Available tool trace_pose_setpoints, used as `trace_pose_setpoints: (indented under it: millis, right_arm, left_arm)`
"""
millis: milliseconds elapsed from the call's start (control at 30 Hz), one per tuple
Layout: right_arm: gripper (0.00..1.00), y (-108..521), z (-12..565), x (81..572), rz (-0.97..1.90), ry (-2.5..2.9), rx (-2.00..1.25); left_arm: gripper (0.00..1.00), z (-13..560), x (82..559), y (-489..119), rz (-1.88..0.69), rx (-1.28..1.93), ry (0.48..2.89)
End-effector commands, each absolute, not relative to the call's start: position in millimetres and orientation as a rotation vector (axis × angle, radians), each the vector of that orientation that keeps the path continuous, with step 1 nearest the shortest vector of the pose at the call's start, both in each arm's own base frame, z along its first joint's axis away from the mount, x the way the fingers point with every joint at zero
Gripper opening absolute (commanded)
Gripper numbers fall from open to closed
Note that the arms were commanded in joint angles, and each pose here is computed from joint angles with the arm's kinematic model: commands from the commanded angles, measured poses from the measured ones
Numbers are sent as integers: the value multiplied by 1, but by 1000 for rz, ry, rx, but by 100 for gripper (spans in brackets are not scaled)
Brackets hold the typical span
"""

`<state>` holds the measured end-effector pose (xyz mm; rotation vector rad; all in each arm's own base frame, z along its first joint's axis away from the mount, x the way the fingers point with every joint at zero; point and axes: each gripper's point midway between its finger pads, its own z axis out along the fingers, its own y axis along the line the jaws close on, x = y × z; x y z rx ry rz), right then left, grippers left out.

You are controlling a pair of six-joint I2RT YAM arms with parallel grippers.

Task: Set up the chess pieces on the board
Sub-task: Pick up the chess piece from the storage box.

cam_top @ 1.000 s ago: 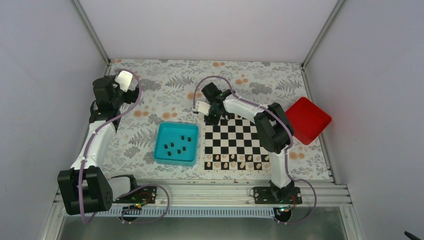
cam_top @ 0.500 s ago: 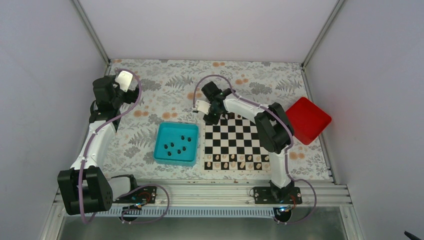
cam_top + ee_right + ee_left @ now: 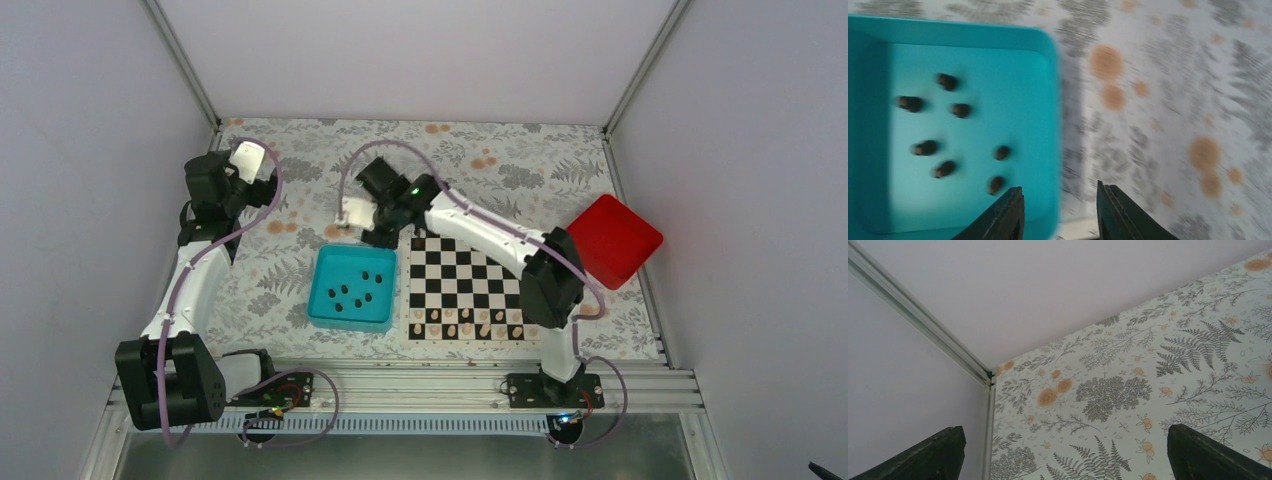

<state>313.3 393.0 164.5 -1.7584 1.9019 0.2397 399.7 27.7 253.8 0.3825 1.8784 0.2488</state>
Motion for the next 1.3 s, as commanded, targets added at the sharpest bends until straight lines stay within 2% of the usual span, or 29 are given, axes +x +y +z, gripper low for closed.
trace_pose_setpoints:
  millis: [0, 233, 433, 1033, 1100, 1200, 1267]
  right_arm:
    - [39, 414, 132, 267, 259, 1905, -1922]
    - [39, 427, 89, 246, 257, 1908, -2039]
    - [39, 425, 66, 250, 194, 1929, -2062]
    - [39, 422, 32, 256, 130, 1963, -2102]
    - [36, 423, 31, 254, 144, 1965, -2107]
    - [23, 424, 30, 253, 156, 1966, -2107]
    - [21, 424, 29, 253, 151, 1969, -2109]
  left_arm:
    - [100, 265, 398, 27, 252, 381, 1841]
    - [100, 265, 398, 28, 253, 380, 1837]
    - [100, 265, 398, 28, 253, 378, 1836]
    - [100, 263, 397, 29, 246, 381, 1838]
    - [100, 263, 397, 29, 246, 381, 1837]
    - [100, 263, 397, 29, 248, 380, 1838]
    - [100, 263, 397, 29, 246, 382, 1839]
